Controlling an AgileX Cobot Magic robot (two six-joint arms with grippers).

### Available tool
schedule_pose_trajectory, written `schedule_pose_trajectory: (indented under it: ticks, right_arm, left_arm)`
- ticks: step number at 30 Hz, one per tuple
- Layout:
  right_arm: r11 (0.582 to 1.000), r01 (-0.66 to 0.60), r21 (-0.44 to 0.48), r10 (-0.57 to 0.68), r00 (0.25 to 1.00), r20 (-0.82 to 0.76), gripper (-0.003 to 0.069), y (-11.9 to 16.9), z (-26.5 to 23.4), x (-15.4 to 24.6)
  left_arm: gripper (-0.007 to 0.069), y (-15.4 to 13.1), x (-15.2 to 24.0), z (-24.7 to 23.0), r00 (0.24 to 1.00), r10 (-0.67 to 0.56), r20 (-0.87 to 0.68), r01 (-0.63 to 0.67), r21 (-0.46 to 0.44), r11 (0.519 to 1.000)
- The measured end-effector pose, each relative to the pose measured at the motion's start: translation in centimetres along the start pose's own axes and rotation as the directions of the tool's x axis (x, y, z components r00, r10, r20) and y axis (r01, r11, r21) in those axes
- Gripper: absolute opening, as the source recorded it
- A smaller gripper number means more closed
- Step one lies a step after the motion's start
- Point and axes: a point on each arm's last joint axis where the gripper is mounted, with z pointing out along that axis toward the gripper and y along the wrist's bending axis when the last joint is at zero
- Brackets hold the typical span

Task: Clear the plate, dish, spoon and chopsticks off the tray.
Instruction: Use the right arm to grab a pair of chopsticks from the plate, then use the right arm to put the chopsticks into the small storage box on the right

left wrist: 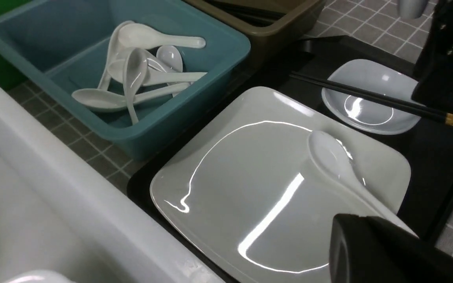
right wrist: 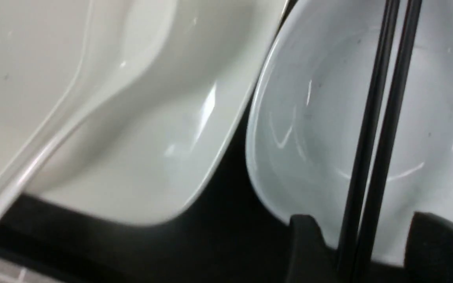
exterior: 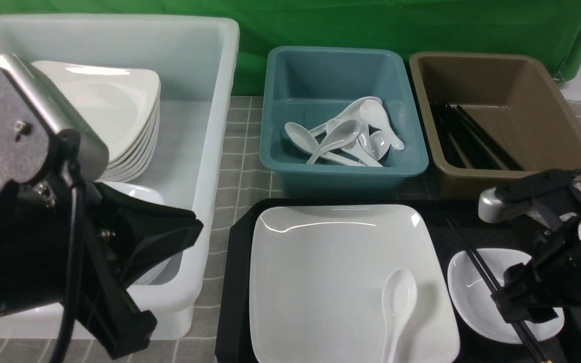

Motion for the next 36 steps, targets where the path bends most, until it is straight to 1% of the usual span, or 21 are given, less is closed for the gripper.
schedule_pose_trajectory:
  ticks: [7, 9, 14, 15, 16, 17, 18, 19, 21, 23, 28, 31, 34, 36]
  right_arm:
    - [0.996, -0.083, 0.021, 0.084, 0.996, -0.039, 0.038, -2.5, 4.3, -1.4]
    - [0.996, -0.09, 0.023, 0.092, 0.994, -0.062, 0.0381, -2.8, 5.2, -1.6]
    - [0.996, -0.086, 0.024, 0.087, 0.994, -0.065, 0.0372, -3.0, 6.0, -2.3]
    - [0.996, -0.085, 0.024, 0.086, 0.994, -0.065, 0.0357, -3.0, 6.1, -2.5]
    - [0.996, -0.083, 0.025, 0.084, 0.995, -0.061, 0.0319, -3.0, 6.1, -2.6]
    - [0.996, -0.082, 0.025, 0.083, 0.995, -0.061, 0.0319, -3.0, 6.1, -2.6]
    - [0.997, -0.074, 0.024, 0.076, 0.995, -0.059, 0.0248, -3.0, 6.1, -2.7]
    - [0.997, -0.069, 0.024, 0.071, 0.996, -0.06, 0.0222, -3.0, 6.1, -2.7]
    - [0.999, -0.042, 0.02, 0.043, 0.996, -0.072, 0.0125, -3.0, 6.1, -2.6]
    - [1.0, -0.025, 0.016, 0.026, 0.996, -0.085, 0.0125, -3.0, 6.0, -2.5]
    - [1.0, 0.007, 0.005, -0.007, 0.994, -0.107, 0.0125, -2.7, 4.8, -2.0]
    - [0.998, 0.062, -0.028, -0.064, 0.994, -0.083, 0.0125, -1.5, 2.5, -2.1]
    - [0.991, 0.099, -0.095, -0.098, 0.995, 0.019, 0.0125, -0.2, -0.3, -3.4]
    - [0.987, 0.091, -0.134, -0.077, 0.991, 0.108, 0.0125, -0.1, -2.3, -5.1]
  left_arm:
    - [0.002, -0.2, -0.1, -0.8, 1.0, 0.014, 0.028, -0.014, -0.009, 1.0]
    - [0.002, -0.2, -0.1, -0.8, 1.0, 0.015, 0.028, -0.015, -0.009, 1.0]
    - [0.002, -0.1, -0.1, -0.8, 0.999, 0.022, 0.026, -0.022, -0.01, 1.0]
    - [0.002, -0.1, -0.1, -0.8, 0.999, 0.022, 0.026, -0.021, -0.011, 1.0]
    - [0.002, -0.1, -0.1, -0.8, 0.999, 0.023, 0.024, -0.022, -0.009, 1.0]
    - [0.002, -0.1, -0.1, -0.8, 0.999, 0.023, 0.024, -0.022, -0.009, 1.0]
    - [0.002, -0.2, -0.1, -0.8, 0.999, 0.025, 0.022, -0.024, -0.008, 1.0]
    - [0.002, -0.2, -0.1, -0.8, 0.999, 0.025, 0.021, -0.025, -0.008, 1.0]
    - [0.002, -0.2, -0.1, -0.8, 0.999, 0.029, 0.019, -0.029, -0.009, 1.0]
    - [0.002, -0.1, 0.0, -0.8, 0.999, 0.033, 0.016, -0.033, -0.011, 0.999]
    - [0.002, -0.1, 0.0, -0.8, 0.999, 0.037, 0.013, -0.037, -0.011, 0.999]
    - [0.002, -0.1, 0.0, -0.8, 0.999, 0.038, 0.017, -0.038, -0.015, 0.999]
    - [0.002, 0.1, -0.4, -0.8, 0.998, 0.039, 0.051, -0.037, -0.039, 0.999]
    - [0.002, 0.3, -0.7, -0.9, 0.995, 0.035, 0.089, -0.03, -0.061, 0.998]
